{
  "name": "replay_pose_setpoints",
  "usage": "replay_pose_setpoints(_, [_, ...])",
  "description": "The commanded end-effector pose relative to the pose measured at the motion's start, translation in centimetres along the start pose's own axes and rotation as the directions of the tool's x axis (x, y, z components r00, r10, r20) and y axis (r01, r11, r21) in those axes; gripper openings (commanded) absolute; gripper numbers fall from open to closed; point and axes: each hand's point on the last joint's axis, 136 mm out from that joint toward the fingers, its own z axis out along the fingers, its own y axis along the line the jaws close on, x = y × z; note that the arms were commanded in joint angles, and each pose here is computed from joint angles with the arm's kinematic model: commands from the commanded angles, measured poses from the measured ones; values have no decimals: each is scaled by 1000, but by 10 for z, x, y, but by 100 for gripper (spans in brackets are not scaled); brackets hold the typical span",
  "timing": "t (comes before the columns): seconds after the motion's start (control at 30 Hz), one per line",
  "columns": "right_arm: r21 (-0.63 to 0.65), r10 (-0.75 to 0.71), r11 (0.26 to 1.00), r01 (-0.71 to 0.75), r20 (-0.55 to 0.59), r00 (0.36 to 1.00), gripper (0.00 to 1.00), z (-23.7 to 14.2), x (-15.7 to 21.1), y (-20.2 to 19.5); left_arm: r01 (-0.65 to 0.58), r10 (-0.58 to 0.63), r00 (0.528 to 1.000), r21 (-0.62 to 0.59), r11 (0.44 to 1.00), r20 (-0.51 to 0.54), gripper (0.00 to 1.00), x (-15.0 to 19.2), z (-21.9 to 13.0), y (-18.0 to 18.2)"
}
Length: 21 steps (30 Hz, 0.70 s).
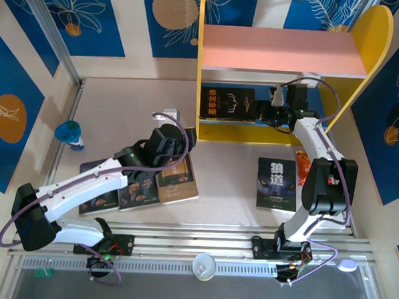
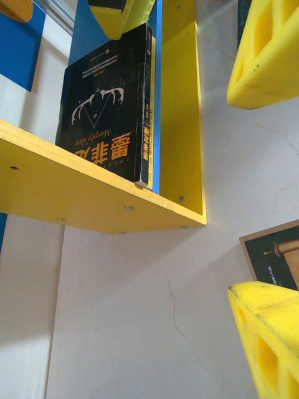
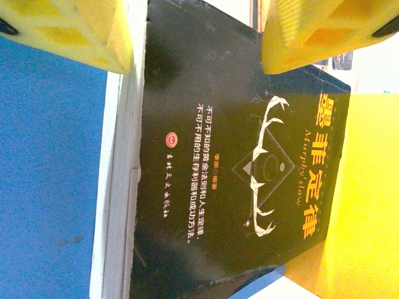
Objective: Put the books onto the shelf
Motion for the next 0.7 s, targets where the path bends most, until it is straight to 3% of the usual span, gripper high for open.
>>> replay_pose_setpoints(0.0, [-62, -38, 997, 37, -9, 999, 57, 4, -4, 20, -2, 3, 1000, -12, 1000, 19, 73, -9, -3, 5])
replay_pose_setpoints(0.67, [-64, -38, 997, 37, -14, 999, 57, 9, -6, 21, -4, 4, 1000, -18, 1000, 16, 73, -7, -2, 6])
